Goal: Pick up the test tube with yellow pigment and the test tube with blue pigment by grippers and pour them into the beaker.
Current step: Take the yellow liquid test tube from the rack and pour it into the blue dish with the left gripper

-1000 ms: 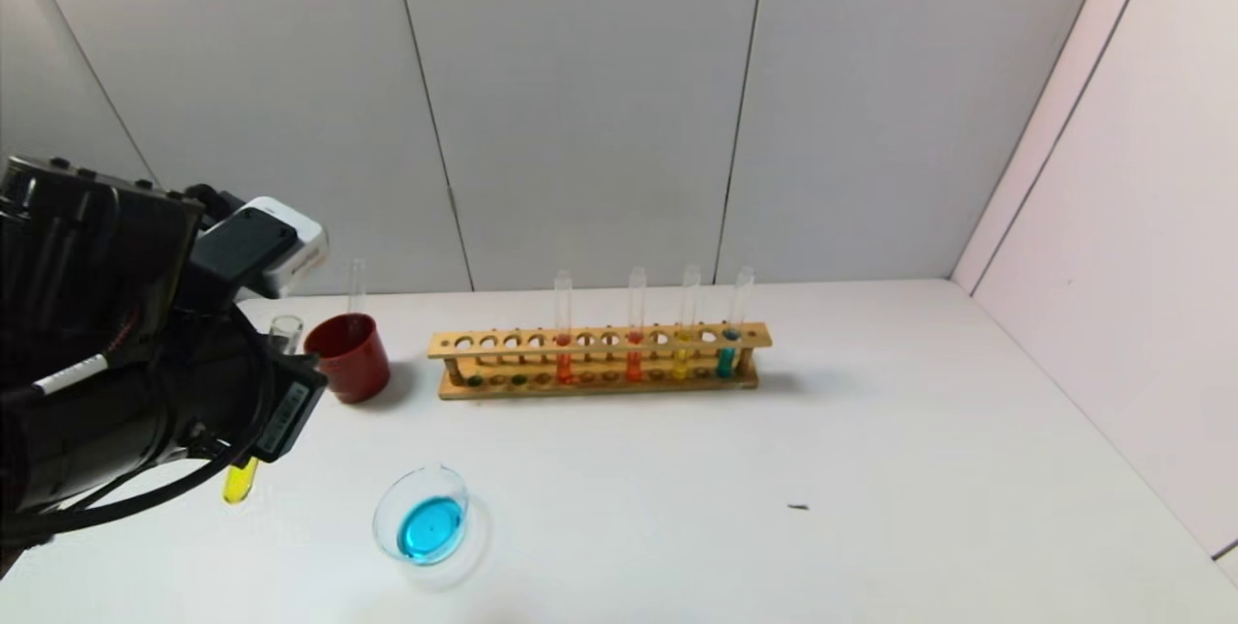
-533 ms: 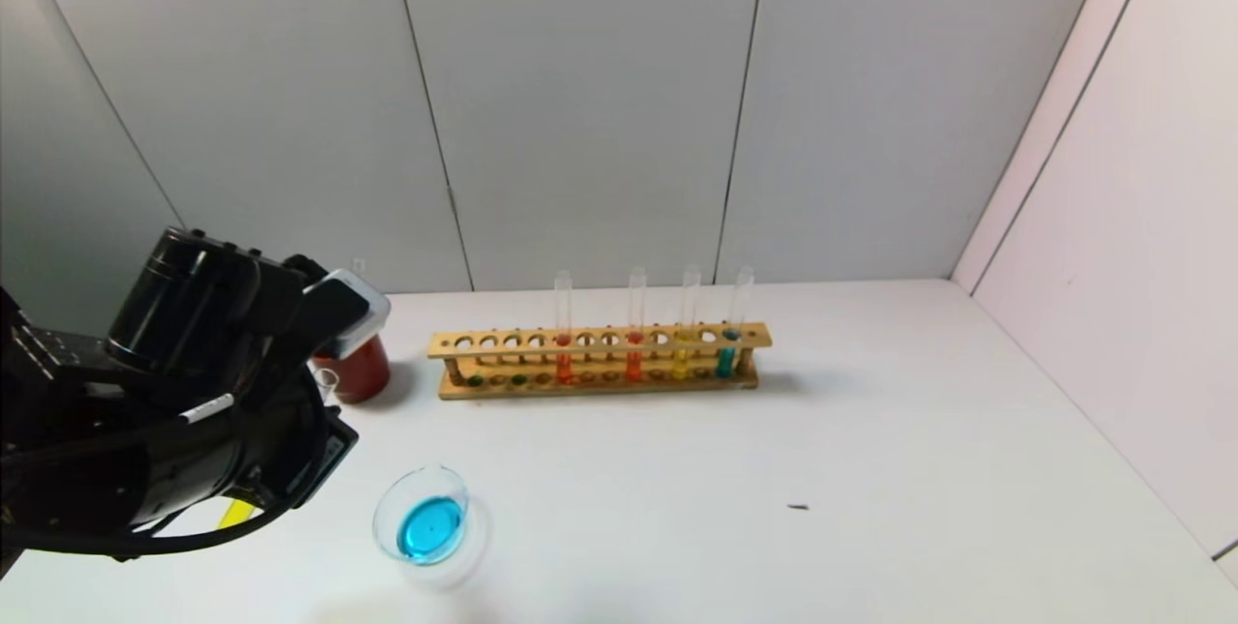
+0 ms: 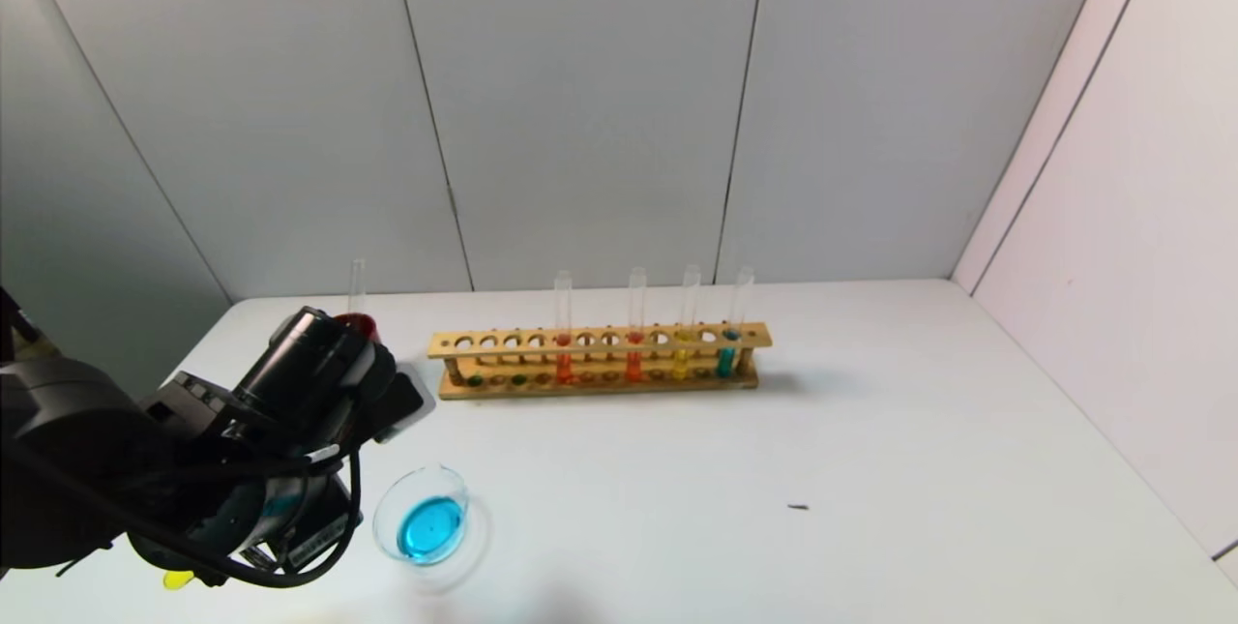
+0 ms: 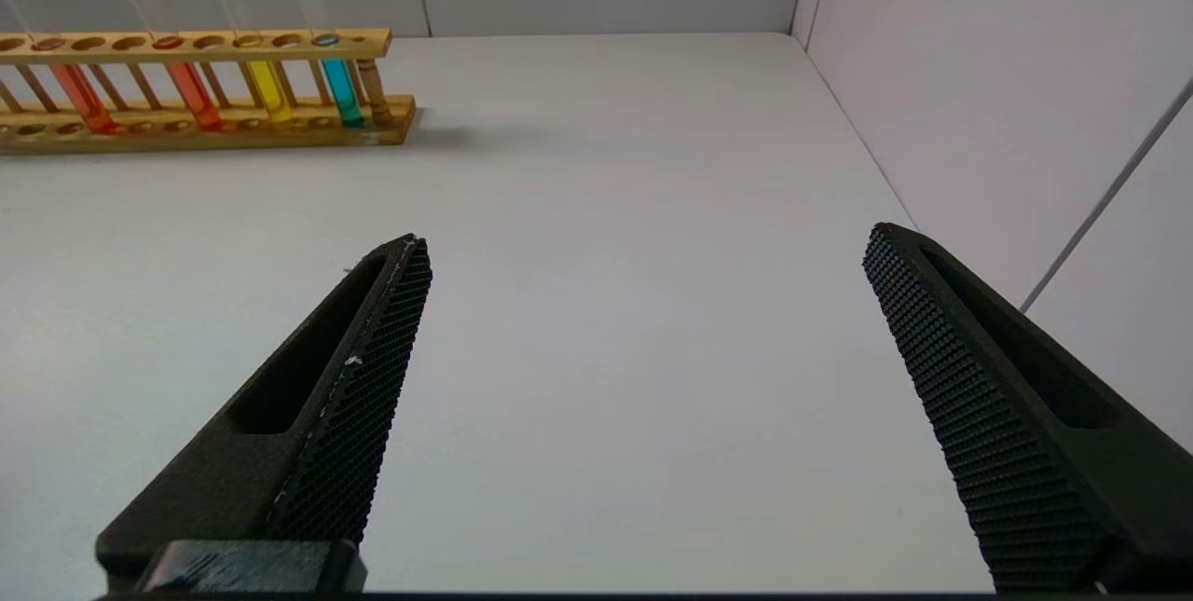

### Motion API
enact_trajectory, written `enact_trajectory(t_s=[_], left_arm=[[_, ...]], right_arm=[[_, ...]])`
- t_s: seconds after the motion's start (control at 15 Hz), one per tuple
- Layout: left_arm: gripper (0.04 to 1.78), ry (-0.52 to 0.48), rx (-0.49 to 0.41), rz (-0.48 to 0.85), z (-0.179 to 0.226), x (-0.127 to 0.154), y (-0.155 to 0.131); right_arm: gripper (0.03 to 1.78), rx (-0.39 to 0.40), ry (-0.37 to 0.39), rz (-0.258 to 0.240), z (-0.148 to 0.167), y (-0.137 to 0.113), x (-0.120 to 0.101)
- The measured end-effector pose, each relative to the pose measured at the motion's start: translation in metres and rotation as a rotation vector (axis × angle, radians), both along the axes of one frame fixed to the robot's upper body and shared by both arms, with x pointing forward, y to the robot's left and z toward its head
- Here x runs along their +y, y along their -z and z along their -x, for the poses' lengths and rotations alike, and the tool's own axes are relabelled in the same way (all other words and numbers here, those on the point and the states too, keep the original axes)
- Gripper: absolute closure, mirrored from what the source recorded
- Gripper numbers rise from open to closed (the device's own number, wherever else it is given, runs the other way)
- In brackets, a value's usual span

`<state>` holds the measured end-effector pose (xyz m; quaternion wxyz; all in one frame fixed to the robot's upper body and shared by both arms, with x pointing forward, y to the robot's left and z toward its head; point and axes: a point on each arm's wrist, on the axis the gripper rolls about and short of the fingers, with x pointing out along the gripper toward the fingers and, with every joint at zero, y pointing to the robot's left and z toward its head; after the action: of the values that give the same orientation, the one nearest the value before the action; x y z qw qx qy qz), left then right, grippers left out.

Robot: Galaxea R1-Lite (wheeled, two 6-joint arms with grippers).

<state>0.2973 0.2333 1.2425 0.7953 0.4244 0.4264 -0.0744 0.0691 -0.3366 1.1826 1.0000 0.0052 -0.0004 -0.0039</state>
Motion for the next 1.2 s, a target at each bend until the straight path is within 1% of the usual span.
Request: enact_trajectory(t_s=[0.73, 0.93, 1.2], left_arm=[[1.5, 0.078, 0.19, -0.145, -0.011, -0.019, 0.043], [1.5, 0.081, 0.24, -0.189, -0.012, -0.021, 0.049], [1.5, 0.083, 0.298, -0.231, -0.018, -0.026, 0.049]], right_arm=[[0.11, 0.0, -0.001, 0.001, 0.0, 0.0, 0.0], [0.11, 0.0, 0.0, 0.0, 0.0, 0.0, 0.0], [0.11, 0.0, 0.0, 0.0, 0.0, 0.0, 0.0]])
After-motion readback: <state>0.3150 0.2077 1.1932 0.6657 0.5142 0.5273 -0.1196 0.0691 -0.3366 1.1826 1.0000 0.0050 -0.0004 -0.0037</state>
